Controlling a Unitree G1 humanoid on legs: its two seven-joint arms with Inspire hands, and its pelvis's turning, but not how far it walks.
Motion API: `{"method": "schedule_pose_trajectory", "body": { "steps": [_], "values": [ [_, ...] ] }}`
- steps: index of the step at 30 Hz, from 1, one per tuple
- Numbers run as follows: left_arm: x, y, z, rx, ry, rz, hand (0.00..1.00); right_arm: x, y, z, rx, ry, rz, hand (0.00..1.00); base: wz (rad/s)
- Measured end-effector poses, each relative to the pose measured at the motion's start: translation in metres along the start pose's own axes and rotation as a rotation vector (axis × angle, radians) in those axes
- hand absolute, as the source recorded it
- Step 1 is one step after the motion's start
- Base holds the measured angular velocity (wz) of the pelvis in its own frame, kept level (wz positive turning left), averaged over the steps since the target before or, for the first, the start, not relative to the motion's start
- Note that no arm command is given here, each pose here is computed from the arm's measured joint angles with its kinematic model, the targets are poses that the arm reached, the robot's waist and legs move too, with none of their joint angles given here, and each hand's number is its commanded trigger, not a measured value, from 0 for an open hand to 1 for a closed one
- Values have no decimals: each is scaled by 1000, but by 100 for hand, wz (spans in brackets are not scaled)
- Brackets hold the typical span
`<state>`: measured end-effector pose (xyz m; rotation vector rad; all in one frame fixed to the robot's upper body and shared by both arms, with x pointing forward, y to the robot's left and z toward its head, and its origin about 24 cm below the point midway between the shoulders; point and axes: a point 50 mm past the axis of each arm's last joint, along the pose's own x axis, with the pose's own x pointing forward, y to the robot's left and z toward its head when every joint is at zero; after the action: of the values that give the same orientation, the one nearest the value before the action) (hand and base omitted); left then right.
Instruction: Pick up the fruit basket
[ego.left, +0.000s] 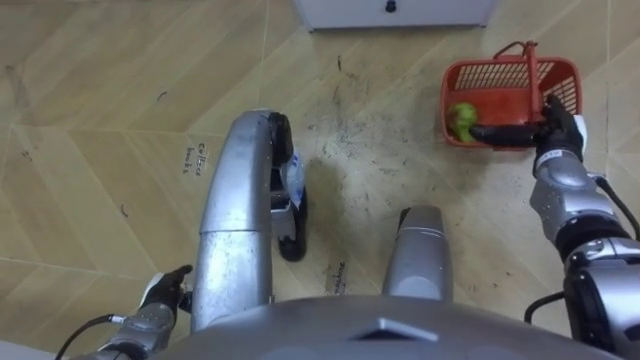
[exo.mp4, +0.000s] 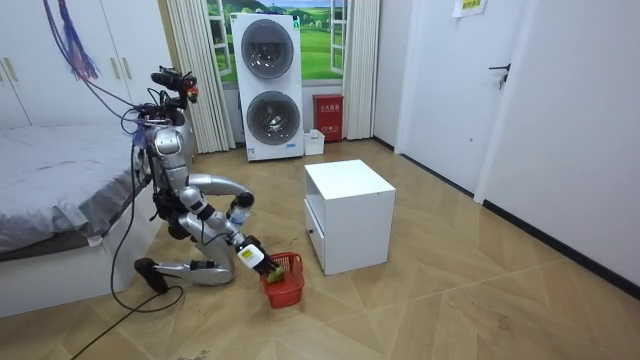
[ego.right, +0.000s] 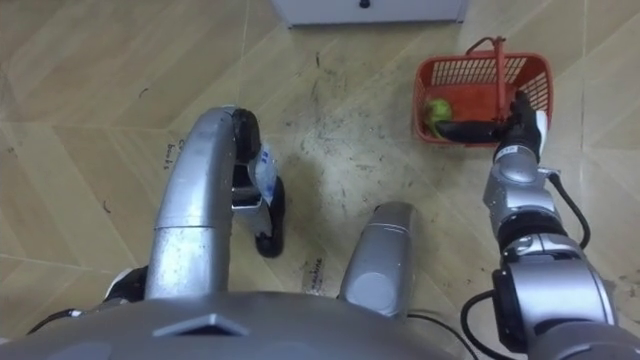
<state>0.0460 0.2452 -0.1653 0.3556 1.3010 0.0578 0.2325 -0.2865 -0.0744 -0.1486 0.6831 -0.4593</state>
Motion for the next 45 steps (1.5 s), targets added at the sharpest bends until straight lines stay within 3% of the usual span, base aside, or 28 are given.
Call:
{"method": "schedule_pose_trajectory", "body": {
  "steps": [8, 16, 36, 45],
  "values": [
    [0, -5, 0, 11, 4, -16, 0, 2, -3, -7, 34, 60, -12, 100, 0],
    [2, -16, 14, 63, -23, -49, 0, 0, 5, -18, -37, 102, 37, 100, 0],
    [5, -11, 34, 29, -43, -47, 0, -3, 18, -22, -78, 113, 85, 100, 0],
    [6, -7, 40, -19, -67, -33, 0, -9, 42, -22, -132, 83, 155, 100, -2]
  ]
}}
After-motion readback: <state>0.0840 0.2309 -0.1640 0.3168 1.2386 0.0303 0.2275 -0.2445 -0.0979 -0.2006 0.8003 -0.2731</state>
